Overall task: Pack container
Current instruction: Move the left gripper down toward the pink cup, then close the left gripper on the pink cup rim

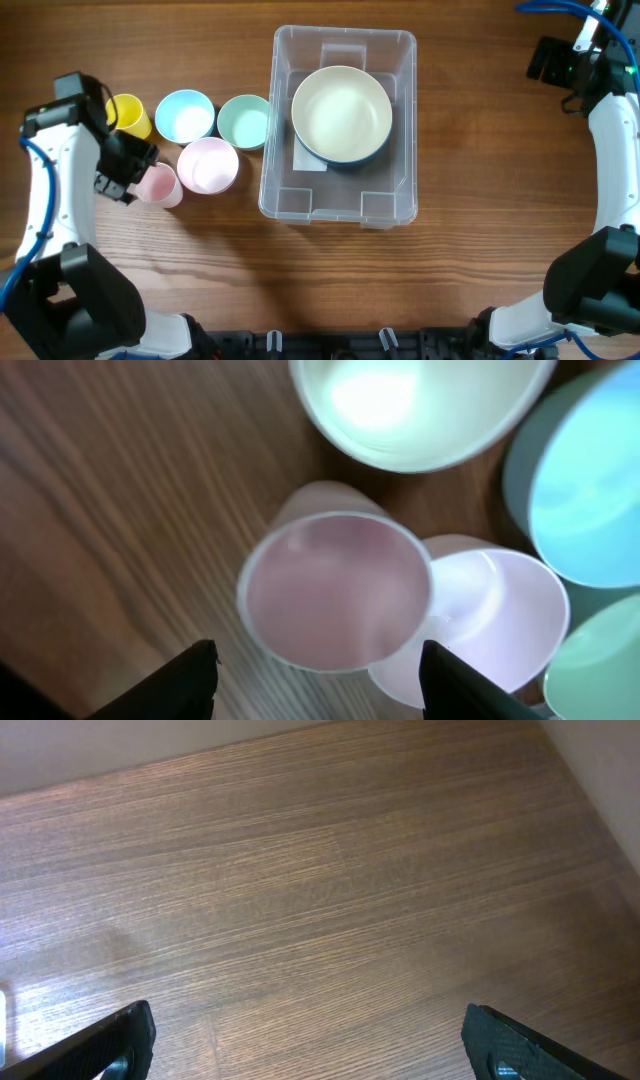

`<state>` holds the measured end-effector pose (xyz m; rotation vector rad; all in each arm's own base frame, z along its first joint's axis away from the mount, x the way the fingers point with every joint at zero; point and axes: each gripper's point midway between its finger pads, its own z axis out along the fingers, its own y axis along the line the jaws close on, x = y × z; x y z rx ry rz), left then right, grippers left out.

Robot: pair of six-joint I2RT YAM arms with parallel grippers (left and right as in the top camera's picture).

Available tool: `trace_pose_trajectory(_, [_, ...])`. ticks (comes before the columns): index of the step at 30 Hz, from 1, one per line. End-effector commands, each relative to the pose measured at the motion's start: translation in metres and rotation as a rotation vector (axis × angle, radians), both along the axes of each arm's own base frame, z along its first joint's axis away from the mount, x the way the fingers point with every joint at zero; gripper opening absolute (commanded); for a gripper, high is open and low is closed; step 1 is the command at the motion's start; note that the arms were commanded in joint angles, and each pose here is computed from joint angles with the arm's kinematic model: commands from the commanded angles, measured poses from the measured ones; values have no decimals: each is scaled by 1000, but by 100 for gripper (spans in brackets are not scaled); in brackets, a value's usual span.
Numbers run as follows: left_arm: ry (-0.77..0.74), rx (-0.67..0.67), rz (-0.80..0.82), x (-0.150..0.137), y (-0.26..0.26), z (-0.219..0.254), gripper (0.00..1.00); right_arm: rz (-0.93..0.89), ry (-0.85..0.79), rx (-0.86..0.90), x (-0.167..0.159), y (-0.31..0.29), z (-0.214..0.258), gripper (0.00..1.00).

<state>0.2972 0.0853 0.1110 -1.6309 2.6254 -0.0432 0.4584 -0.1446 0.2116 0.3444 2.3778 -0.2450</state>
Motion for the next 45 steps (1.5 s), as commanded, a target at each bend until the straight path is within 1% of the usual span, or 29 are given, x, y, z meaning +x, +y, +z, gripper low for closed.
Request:
trace_pose_trajectory(1, [32, 14, -57, -4, -8, -15, 66, 12, 9, 5, 0, 4, -5, 100])
trace_pose_trajectory(5, [42, 24, -53, -8, -6, -25, 66, 11, 9, 5, 0, 4, -5, 100])
trace_pose_trajectory(12, [45, 23, -54, -9, -7, -25, 67, 11, 9, 5, 0, 4, -5, 100])
trace_pose_trajectory(14, [54, 21, -54, -11, -7, -25, 64, 11, 9, 5, 0, 4, -5, 100])
trace_pose_trajectory(15, [62, 27, -54, -12, -6, -25, 61, 12, 9, 5, 0, 4, -5, 100])
trace_pose_trajectory(16, [71, 36, -54, -14, -4, -25, 60, 11, 9, 5, 0, 4, -5, 100])
trace_pose_trajectory(22, [103, 43, -54, -22, -4, -24, 58, 11, 9, 5, 0, 4, -5, 100])
trace_pose_trajectory(31, [115, 98, -53, -24, 6, -24, 61, 11, 9, 5, 0, 4, -5, 100])
trace_pose_trajectory(37, [95, 103, -48, -23, 6, -45, 57, 11, 9, 5, 0, 4, -5, 100])
trace_pose_trajectory(41, [75, 109, -47, -20, 7, -51, 49, 11, 9, 5, 0, 4, -5, 100])
trace_pose_trajectory(45, [49, 116, -46, -13, 8, -51, 49, 11, 9, 5, 0, 4, -5, 100])
